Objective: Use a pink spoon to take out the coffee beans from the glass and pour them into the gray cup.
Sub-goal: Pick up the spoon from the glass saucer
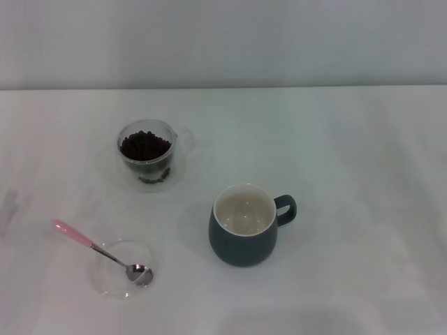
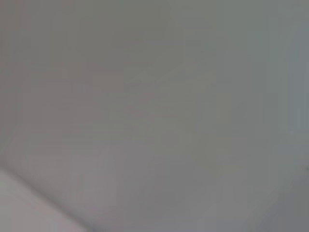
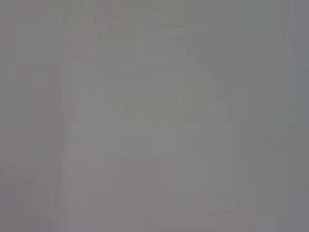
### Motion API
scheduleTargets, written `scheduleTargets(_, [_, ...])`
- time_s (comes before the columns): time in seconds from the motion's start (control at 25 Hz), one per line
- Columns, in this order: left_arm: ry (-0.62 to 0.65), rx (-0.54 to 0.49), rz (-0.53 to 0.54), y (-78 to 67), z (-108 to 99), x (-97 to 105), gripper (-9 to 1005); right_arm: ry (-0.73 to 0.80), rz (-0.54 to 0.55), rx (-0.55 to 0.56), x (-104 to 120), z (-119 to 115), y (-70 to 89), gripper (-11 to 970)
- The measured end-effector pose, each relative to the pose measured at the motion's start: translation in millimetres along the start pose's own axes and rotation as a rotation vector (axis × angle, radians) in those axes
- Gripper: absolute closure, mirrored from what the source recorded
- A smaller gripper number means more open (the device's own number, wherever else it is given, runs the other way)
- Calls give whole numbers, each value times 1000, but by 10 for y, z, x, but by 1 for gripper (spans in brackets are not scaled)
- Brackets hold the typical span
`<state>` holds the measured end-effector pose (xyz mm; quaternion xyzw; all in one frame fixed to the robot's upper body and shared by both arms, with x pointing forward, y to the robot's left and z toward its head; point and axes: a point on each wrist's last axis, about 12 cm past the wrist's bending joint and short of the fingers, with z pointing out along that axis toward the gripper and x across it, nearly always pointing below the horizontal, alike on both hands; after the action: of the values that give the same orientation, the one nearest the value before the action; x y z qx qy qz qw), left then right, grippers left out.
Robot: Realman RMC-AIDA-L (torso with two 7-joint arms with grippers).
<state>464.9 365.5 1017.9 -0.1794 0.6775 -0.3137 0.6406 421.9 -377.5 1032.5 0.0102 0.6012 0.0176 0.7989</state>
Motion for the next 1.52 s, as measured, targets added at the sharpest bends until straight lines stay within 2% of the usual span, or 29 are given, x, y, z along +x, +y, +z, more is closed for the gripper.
scheduleTargets(0.12, [85, 7, -161, 56, -69, -45, 111, -64, -95, 144, -23, 118, -9, 119])
scheduleTargets(0.2, [132, 7, -224, 77, -104, -50, 111, -88, -138, 216, -30, 208, 1, 119])
scheduleTargets(0.32, [201, 11, -310, 66, -160, 18, 111, -86, -156, 223, -14, 368, 38, 118])
scheduleTargets(0.44, [233, 31, -345, 2, -208, 138, 113, -68, -150, 200, 14, 556, 83, 118])
scheduleTargets(0.64, [288, 63, -385, -118, -246, 344, 117, -60, -143, 151, 25, 839, 183, 118])
scheduleTargets(0.8, [312, 59, -403, -141, -260, 421, 117, -72, -140, 129, 9, 966, 240, 118])
scheduleTargets(1.04, [358, 47, -410, -139, -257, 466, 118, -79, -137, 123, 2, 1006, 265, 119])
scheduleTargets(1.24, [435, 48, -408, -155, -146, 489, 118, -77, -136, 121, 4, 1005, 268, 119])
scheduleTargets(1.52, [479, 56, -384, -181, 11, 480, 117, -71, -133, 125, 15, 977, 268, 118])
